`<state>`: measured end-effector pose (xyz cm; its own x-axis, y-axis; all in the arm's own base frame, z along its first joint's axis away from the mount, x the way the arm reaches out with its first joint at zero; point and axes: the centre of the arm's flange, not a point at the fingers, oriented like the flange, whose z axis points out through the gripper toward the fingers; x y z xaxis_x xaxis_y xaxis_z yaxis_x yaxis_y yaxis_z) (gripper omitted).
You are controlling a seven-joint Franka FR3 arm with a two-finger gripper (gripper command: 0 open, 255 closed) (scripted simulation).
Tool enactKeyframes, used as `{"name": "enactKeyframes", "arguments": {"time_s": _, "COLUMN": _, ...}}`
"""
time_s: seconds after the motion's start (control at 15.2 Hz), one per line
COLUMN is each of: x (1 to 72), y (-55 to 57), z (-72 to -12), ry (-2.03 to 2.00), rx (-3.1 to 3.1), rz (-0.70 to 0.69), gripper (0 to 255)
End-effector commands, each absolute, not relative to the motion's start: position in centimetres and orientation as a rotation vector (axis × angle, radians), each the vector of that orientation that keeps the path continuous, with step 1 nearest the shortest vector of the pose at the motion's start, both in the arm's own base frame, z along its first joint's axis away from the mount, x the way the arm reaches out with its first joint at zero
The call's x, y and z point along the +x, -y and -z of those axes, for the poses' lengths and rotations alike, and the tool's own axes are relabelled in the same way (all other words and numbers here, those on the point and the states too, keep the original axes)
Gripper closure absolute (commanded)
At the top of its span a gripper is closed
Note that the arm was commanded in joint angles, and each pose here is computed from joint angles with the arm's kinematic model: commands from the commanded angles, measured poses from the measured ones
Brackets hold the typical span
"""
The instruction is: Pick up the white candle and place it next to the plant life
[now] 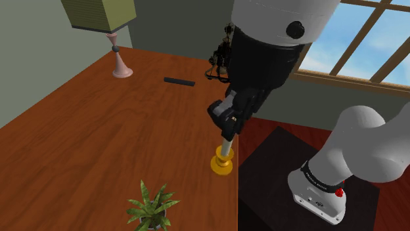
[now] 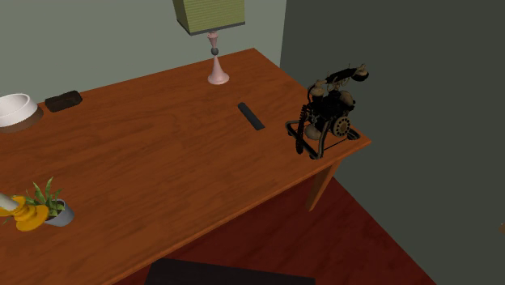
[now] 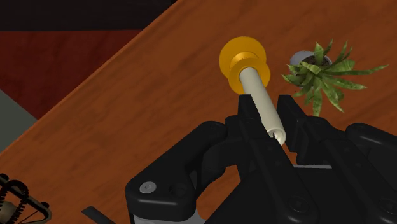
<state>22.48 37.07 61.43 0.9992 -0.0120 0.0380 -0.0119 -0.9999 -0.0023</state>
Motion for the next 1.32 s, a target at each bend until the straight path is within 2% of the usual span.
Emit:
{"name": "enactKeyframes", "arguments": {"time_s": 0.0, "x": 20.0, "y": -38.4, "z": -61.4, "ry": -0.022, "rx": -3.139, "rz": 0.059, "gripper": 255}}
{"name": "enactKeyframes", "arguments": {"time_s": 0.46, "x": 12.2, "y": -43.9, "z": -61.4, "ry": -0.022, "rx": -3.139, "rz": 0.059, "gripper": 255}}
{"name": "enactKeyframes", "arguments": {"time_s": 1.25, "x": 12.2, "y": -43.9, "z": -55.0, "ry": -0.022, "rx": -3.139, "rz": 0.059, "gripper": 255}}
